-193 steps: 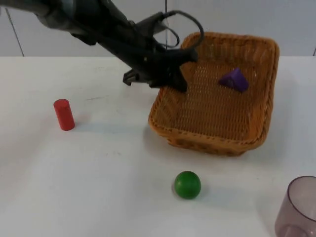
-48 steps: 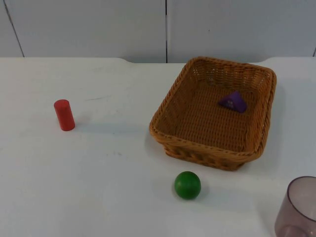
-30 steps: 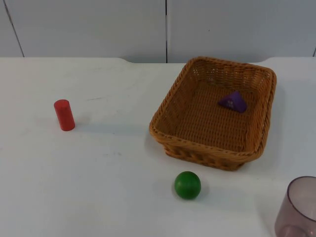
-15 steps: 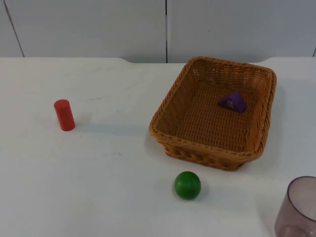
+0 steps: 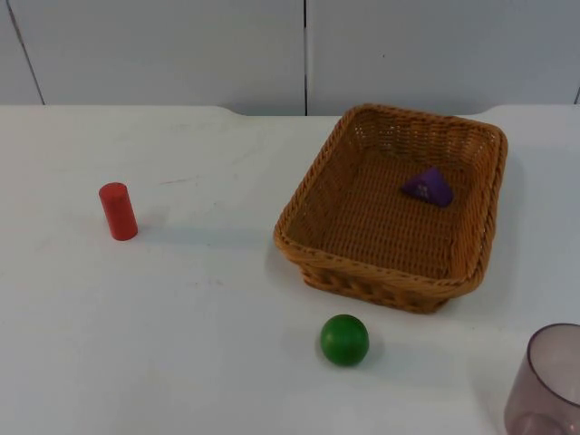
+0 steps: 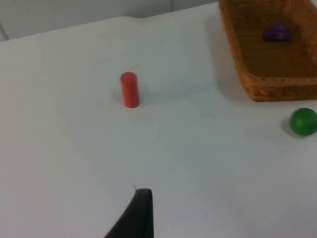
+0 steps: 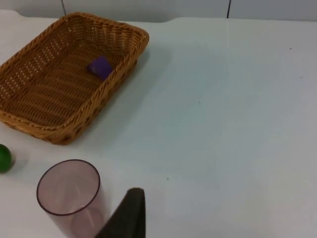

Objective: Pick up the basket with the left hand and place the triangular block into the basket with the right hand.

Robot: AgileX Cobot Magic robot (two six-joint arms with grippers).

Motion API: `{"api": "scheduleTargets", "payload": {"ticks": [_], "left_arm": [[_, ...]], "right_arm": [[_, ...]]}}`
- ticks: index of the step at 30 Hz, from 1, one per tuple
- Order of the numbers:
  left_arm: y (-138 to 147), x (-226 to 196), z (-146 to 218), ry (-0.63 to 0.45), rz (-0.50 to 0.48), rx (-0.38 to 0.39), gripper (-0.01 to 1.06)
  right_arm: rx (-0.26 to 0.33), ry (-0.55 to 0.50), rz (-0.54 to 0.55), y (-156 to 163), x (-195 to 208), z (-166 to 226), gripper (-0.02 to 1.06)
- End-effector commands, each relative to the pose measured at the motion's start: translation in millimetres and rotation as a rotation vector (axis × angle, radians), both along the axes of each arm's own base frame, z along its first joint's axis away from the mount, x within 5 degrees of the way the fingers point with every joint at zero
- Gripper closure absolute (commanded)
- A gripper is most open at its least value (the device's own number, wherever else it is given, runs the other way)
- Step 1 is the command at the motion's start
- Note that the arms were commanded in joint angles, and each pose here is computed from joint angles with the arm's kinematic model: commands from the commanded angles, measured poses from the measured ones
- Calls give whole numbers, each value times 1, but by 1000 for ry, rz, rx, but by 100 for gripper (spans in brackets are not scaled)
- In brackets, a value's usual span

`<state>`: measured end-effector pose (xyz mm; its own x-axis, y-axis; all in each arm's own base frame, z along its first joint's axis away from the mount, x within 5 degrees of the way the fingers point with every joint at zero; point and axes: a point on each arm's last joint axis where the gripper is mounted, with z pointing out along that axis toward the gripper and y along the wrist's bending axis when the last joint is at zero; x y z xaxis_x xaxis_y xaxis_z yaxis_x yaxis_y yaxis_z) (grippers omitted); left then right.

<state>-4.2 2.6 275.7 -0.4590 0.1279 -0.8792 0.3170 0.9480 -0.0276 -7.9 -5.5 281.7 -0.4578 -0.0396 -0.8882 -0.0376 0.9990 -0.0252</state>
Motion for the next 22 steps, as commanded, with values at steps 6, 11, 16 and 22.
{"api": "scheduleTargets", "payload": {"ticks": [6, 11, 16, 22], "left_arm": [[-2, -1, -1, 1, 204, -17, 0], [-3, -1, -1, 0, 357, -17, 0], [-3, -1, -1, -1, 430, -17, 0], [-2, -1, -1, -1, 397, -12, 0]], "right_arm": [[-3, -5, -4, 0, 1, -1, -1], [-3, -5, -4, 0, 1, -1, -1], [-2, -5, -3, 0, 1, -1, -1], [-2, -5, -3, 0, 1, -1, -1]]}}
